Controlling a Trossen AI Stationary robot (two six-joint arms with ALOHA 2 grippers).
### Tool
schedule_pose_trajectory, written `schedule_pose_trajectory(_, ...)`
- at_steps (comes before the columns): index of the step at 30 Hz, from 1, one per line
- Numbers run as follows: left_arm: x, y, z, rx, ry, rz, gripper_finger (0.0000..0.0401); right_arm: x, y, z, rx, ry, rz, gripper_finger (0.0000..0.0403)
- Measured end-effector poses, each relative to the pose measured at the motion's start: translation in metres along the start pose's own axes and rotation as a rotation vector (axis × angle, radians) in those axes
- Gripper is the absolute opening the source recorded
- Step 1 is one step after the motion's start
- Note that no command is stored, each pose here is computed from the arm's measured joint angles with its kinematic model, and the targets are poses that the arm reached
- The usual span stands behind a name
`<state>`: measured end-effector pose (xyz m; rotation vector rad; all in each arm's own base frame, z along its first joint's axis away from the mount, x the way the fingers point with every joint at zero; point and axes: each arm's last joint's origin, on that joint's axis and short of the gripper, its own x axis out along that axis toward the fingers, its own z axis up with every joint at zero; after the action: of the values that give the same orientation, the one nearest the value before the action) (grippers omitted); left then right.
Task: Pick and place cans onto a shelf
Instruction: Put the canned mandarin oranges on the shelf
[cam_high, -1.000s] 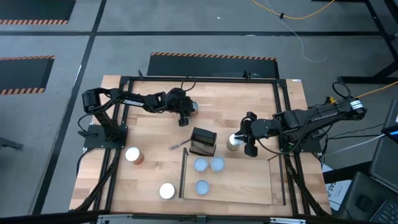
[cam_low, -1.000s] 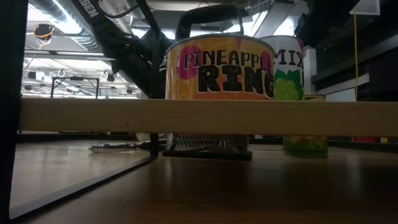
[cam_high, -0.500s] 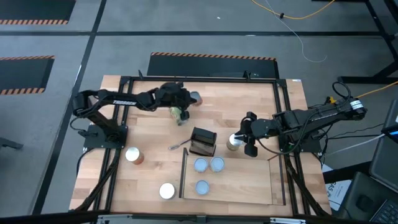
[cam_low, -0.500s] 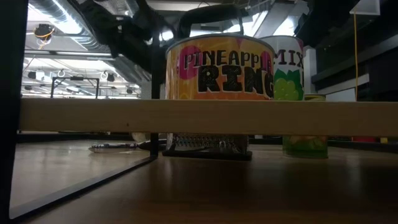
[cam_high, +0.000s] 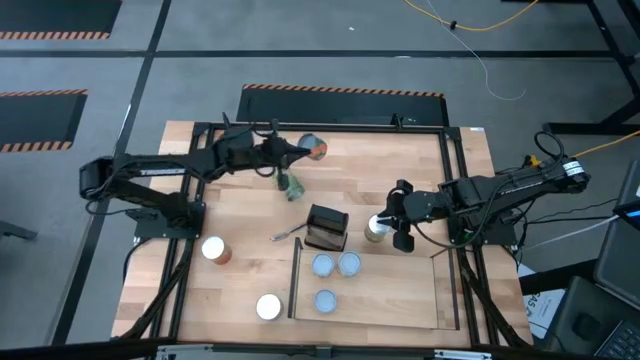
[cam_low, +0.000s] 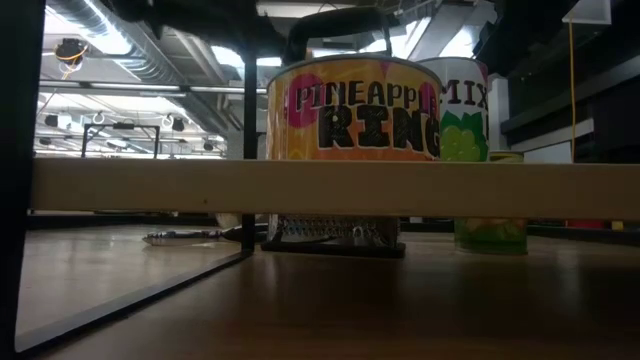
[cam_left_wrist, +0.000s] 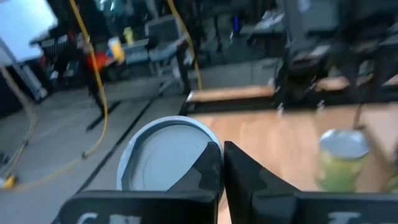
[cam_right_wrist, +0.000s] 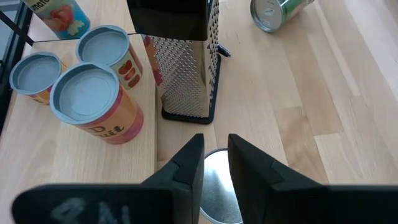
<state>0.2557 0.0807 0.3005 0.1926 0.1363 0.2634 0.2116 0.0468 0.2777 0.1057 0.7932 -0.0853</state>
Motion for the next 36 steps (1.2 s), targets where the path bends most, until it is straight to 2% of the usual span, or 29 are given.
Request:
schedule_pose_trajectory(5, -0.016, -0.021, 0.020, 0.010, -0.092, -0.088, 0.0000, 0.000, 0.000, 0.000, 0.000, 0.000, 0.000, 0.0077)
schedule_pose_trajectory(12, -0.027, -0.063, 0.036, 0.014, -0.189, -0.245, 0.0000, 0.000, 0.000, 0.000, 0.000, 0.001, 0.001, 0.0077)
schedule_pose_trajectory(15, -0.034, -0.082, 0.044, 0.008, -0.251, -0.311, 0.0000, -0.001, 0.001, 0.001, -0.001, 0.014, 0.043, 0.0077)
schedule_pose_trajectory(23, -0.048, -0.127, 0.072, -0.035, -0.312, -0.376, 0.0000, -0.008, 0.005, 0.009, -0.024, 0.007, 0.130, 0.0077)
schedule_pose_trajectory(29, -0.030, -0.165, 0.101, -0.015, -0.271, -0.463, 0.0000, -0.017, 0.005, 0.012, -0.054, 0.052, 0.150, 0.0077)
schedule_pose_trajectory(36, 0.011, -0.219, 0.113, 0.044, -0.141, -0.543, 0.0000, -0.043, 0.001, 0.013, -0.095, 0.112, 0.138, 0.0077)
